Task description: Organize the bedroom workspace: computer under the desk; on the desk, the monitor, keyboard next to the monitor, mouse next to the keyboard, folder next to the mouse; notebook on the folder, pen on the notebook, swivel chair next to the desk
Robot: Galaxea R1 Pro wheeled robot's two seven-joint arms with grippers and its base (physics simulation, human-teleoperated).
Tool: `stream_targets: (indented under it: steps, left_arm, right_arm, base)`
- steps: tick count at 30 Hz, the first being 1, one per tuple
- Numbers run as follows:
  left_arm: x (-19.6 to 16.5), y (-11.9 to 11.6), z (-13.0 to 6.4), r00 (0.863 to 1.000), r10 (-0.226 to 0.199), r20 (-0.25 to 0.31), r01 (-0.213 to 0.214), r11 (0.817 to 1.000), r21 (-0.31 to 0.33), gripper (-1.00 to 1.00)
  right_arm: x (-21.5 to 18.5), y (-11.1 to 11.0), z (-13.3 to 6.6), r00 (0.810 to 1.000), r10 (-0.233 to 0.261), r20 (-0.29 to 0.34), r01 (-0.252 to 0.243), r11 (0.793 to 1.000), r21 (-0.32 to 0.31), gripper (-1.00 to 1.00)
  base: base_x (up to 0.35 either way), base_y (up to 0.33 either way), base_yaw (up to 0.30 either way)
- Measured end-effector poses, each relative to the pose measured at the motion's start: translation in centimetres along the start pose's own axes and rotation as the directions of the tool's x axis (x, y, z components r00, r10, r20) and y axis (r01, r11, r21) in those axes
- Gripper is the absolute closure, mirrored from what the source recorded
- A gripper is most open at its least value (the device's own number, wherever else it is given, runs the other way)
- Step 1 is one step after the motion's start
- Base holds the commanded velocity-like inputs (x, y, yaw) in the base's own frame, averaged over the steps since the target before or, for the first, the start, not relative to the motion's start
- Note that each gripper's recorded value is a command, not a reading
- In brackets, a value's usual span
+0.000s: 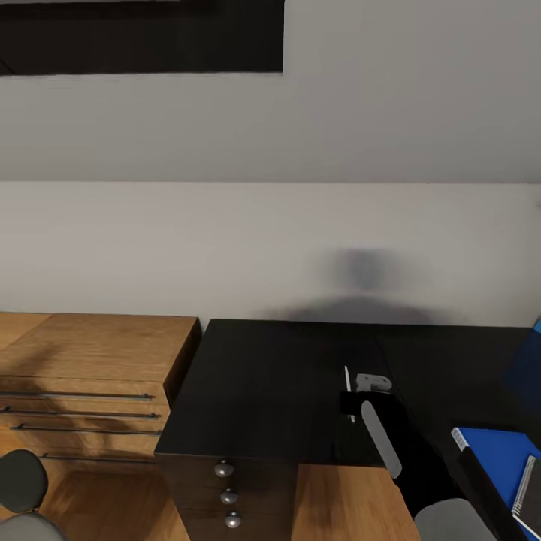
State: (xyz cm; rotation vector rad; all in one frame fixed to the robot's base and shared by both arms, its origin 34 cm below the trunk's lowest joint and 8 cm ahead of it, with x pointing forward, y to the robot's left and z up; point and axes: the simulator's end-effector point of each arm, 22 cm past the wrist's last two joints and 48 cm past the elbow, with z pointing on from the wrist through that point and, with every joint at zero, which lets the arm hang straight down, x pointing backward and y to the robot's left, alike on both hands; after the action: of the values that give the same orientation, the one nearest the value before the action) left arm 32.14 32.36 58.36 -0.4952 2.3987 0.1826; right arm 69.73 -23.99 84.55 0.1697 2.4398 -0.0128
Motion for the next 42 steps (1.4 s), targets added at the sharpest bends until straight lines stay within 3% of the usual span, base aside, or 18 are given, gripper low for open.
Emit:
stream_targets:
  steps: [10, 42]
  left_arm:
    - [-0.7, 0.1, -1.1, 1.0, 0.0, 0.0, 0.0, 1.0, 0.0, -1.0]
    - [-2.5, 0.4, -4.3, 1.0, -0.001, 0.0, 0.001, 1.0, -0.001, -1.0]
  right_arm:
    - [-1.4, -0.7, -1.4, 0.999, 0.035, 0.012, -0.035, 0.999, 0.003, 1.0]
    - [-3.3, -0.9, -4.6, 0.999, 0.039, 0.02, -0.039, 0.999, 0.008, 1.0]
  base:
    - [0.0, 0.0, -0.1]
    - [0.0, 0.0, -0.253]
